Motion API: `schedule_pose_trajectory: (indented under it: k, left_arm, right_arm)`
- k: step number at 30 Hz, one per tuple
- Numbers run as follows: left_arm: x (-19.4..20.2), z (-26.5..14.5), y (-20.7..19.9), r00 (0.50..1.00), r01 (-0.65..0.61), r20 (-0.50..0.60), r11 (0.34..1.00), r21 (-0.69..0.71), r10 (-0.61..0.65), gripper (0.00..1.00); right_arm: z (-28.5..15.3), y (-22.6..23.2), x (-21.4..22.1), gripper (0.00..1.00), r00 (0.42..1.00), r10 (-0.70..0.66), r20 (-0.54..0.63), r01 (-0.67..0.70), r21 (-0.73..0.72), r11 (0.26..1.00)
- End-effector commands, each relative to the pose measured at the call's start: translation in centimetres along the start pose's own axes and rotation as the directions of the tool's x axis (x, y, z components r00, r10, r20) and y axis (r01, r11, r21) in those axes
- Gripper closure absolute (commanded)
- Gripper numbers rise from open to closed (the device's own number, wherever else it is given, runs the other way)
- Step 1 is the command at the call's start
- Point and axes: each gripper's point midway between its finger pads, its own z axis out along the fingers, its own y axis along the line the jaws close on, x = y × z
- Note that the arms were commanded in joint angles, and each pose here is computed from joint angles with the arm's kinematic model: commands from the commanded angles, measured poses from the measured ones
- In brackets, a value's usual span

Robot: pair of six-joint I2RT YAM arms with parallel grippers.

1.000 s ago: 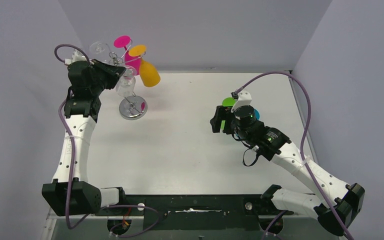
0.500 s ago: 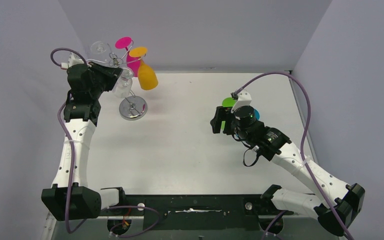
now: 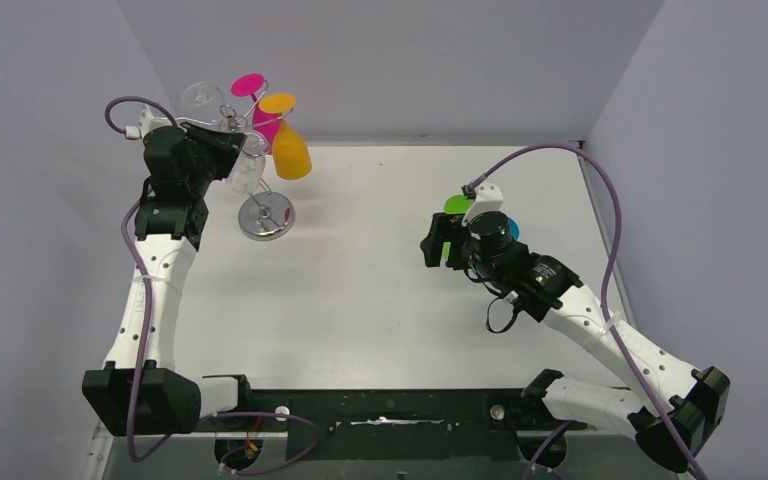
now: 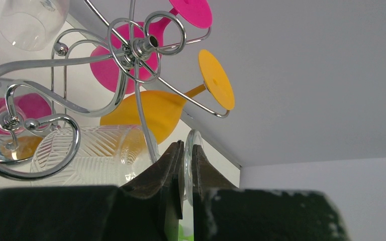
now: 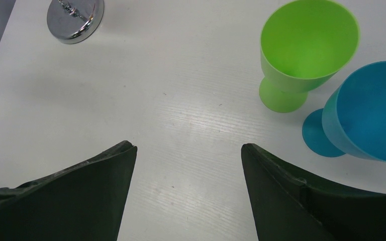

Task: Take the wine glass off the wine glass rack
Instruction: Pick up the wine glass from the wine rack.

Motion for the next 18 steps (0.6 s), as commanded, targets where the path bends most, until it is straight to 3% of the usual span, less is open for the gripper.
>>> schedule_pose_trajectory:
  k: [1,10,18]
  left_arm:
    - [-4.1,-0.8,-7.0,0.985,-0.028,0.172,0.98,0.196,-0.006,1.0]
    - [-4.3,-1.0,-7.2,0.969,-0.009,0.244,0.984,0.18,-0.036,1.0]
    - [-3.6,-0.5,-7.9,0.972,-0.019,0.233,0.981,0.195,-0.028,1.0]
  right_arm:
    - [-0.2,0.1,-1.6,0.22,0.999,0.003,0.053,-0.003,0.0,1.0]
    - [-0.1,0.0,-1.6,0.22,0.999,-0.001,0.047,0.001,0.004,1.0]
    - [-0.1,-0.1,-1.6,0.22,0.999,0.001,0.046,-0.001,0.005,1.0]
